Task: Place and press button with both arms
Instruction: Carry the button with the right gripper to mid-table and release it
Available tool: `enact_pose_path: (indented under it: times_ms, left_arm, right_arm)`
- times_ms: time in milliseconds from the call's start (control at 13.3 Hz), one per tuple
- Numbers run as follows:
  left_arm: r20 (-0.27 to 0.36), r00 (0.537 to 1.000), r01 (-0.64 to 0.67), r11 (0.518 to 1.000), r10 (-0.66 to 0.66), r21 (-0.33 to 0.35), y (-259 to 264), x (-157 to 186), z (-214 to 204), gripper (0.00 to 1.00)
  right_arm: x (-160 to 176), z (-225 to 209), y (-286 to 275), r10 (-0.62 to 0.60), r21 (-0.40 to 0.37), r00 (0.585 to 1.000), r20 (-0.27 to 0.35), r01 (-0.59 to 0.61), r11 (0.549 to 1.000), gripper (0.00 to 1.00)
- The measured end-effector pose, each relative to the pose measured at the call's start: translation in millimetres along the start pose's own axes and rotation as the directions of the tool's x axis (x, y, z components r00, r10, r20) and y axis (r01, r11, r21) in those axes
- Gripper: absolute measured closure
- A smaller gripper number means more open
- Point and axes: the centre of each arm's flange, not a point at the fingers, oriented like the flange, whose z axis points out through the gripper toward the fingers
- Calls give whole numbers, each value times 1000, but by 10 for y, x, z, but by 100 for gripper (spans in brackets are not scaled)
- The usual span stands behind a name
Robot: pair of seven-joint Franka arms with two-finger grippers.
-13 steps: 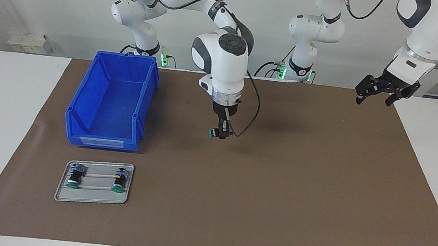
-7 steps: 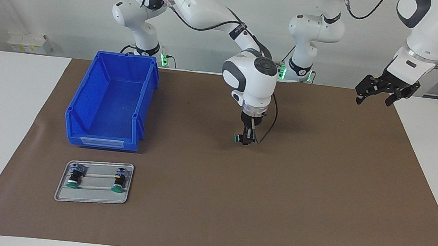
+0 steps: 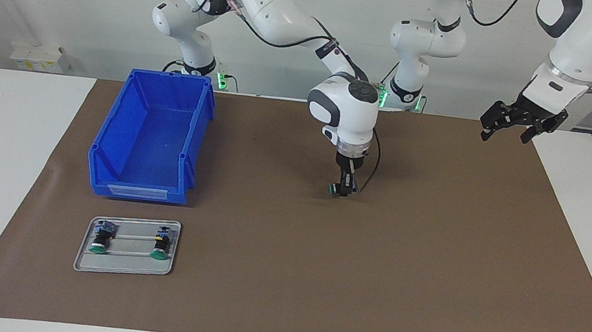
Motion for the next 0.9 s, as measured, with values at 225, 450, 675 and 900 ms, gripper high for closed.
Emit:
enact_pose_path:
  times_ms: [225,450,675,900]
  left_arm:
    - [0,1000,0,1000,0,0,0,0,0,0]
    - [0,1000,0,1000,0,0,0,0,0,0]
    - [0,1000,0,1000,0,0,0,0,0,0]
    - [0,1000,0,1000,0,0,0,0,0,0]
  right_arm:
    - [-25,26,59,-8,1,1000,2,8,1000,43]
    - [-82,-37,125,-80,53,996,-39,82,995,8]
    - [77,-456,-99,-143,85,987,-66,149,985,0]
    - [705,-1091,-592,-303,96,948,-93,312,945,0]
